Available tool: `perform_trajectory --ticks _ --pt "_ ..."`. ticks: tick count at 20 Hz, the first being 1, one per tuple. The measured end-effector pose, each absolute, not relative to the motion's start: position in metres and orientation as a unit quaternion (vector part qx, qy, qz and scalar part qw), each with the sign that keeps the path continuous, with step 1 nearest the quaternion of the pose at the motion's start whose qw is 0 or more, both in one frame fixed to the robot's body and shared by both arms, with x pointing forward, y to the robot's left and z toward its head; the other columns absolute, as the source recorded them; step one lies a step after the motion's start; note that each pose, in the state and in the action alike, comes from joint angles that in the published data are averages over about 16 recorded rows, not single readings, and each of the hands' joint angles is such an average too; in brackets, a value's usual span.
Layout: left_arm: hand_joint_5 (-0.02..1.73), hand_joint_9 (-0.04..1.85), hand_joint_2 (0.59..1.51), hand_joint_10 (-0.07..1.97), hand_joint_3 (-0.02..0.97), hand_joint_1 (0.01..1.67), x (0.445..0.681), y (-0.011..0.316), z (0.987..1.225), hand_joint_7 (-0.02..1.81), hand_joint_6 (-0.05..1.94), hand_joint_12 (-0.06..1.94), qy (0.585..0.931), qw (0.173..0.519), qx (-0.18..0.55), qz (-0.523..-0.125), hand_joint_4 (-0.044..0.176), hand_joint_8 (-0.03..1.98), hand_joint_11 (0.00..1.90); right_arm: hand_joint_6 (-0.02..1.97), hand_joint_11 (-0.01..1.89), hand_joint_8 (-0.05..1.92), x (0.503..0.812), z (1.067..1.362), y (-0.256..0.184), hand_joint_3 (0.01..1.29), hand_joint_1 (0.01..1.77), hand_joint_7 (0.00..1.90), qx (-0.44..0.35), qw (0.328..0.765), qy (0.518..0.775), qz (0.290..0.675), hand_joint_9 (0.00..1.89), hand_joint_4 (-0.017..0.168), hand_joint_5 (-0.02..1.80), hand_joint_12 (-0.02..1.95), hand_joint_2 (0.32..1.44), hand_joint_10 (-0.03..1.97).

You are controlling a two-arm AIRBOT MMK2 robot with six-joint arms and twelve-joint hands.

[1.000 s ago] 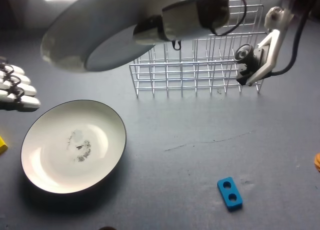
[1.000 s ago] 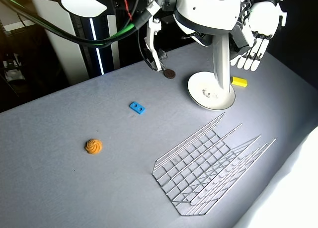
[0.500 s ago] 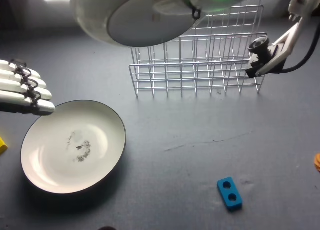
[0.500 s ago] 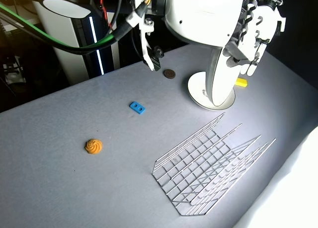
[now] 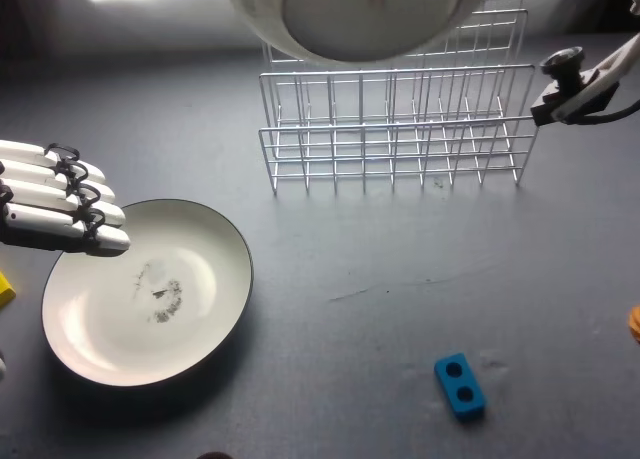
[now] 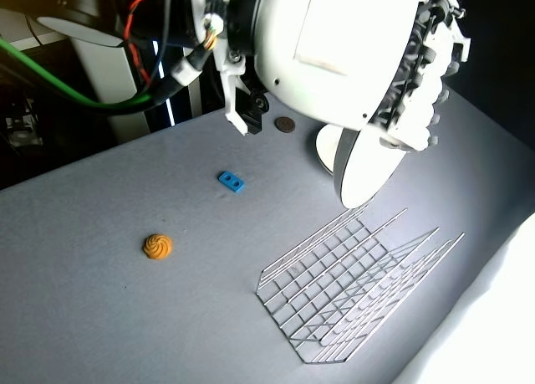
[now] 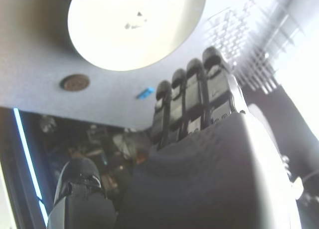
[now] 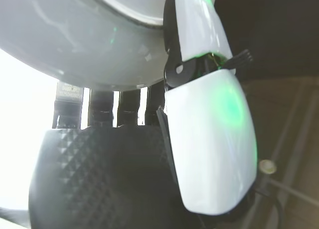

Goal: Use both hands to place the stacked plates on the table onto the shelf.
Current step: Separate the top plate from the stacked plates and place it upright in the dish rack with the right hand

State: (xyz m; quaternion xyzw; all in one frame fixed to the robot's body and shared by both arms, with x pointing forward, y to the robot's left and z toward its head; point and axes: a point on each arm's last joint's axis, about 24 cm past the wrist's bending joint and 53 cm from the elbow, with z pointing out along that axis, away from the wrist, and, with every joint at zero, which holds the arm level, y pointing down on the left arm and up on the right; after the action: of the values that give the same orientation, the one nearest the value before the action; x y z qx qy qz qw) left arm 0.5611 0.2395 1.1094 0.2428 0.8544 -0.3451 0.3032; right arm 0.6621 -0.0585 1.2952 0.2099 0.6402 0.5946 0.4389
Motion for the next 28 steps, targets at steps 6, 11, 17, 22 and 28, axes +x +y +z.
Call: perform_trajectory --ticks 6,11,17,22,28 --pt "0.15 0.08 1.033 0.01 0.02 0.02 0.557 0.239 1.095 0.12 0.01 0.17 0.863 0.288 0.243 -0.337 -0.001 0.01 0.02 1.14 0.68 1.05 0.679 1.283 -0.081 0.01 1.35 0.9 0.234 0.44 0.644 0.581 0.82 -0.006 0.86 1.16 1.0 1.26" --pt "0.15 0.08 1.037 0.01 0.02 0.02 0.557 0.241 1.081 0.12 0.01 0.17 0.87 0.28 0.242 -0.326 -0.002 0.01 0.02 1.15 0.67 1.05 0.691 1.274 -0.096 0.01 1.35 0.9 0.24 0.442 0.65 0.57 0.82 -0.008 0.86 1.17 1.0 1.27" --pt "0.15 0.09 1.042 0.01 0.02 0.02 0.556 0.246 1.066 0.13 0.01 0.19 0.877 0.274 0.245 -0.308 0.0 0.01 0.02 1.14 0.68 1.05 0.704 1.265 -0.109 0.01 1.35 0.89 0.247 0.442 0.656 0.56 0.82 -0.007 0.86 1.17 1.0 1.26" --pt "0.15 0.09 1.044 0.01 0.02 0.02 0.558 0.25 1.055 0.14 0.01 0.2 0.881 0.274 0.248 -0.293 0.0 0.01 0.02 1.14 0.68 1.04 0.714 1.257 -0.117 0.01 1.35 0.89 0.261 0.434 0.658 0.557 0.83 -0.007 0.86 1.16 1.0 1.25" --pt "0.15 0.09 1.041 0.01 0.02 0.02 0.562 0.256 1.046 0.14 0.01 0.19 0.886 0.275 0.247 -0.28 0.002 0.01 0.02 1.14 0.69 1.04 0.725 1.243 -0.12 0.01 1.35 0.9 0.286 0.416 0.661 0.555 0.84 -0.007 0.85 1.17 1.02 1.24"
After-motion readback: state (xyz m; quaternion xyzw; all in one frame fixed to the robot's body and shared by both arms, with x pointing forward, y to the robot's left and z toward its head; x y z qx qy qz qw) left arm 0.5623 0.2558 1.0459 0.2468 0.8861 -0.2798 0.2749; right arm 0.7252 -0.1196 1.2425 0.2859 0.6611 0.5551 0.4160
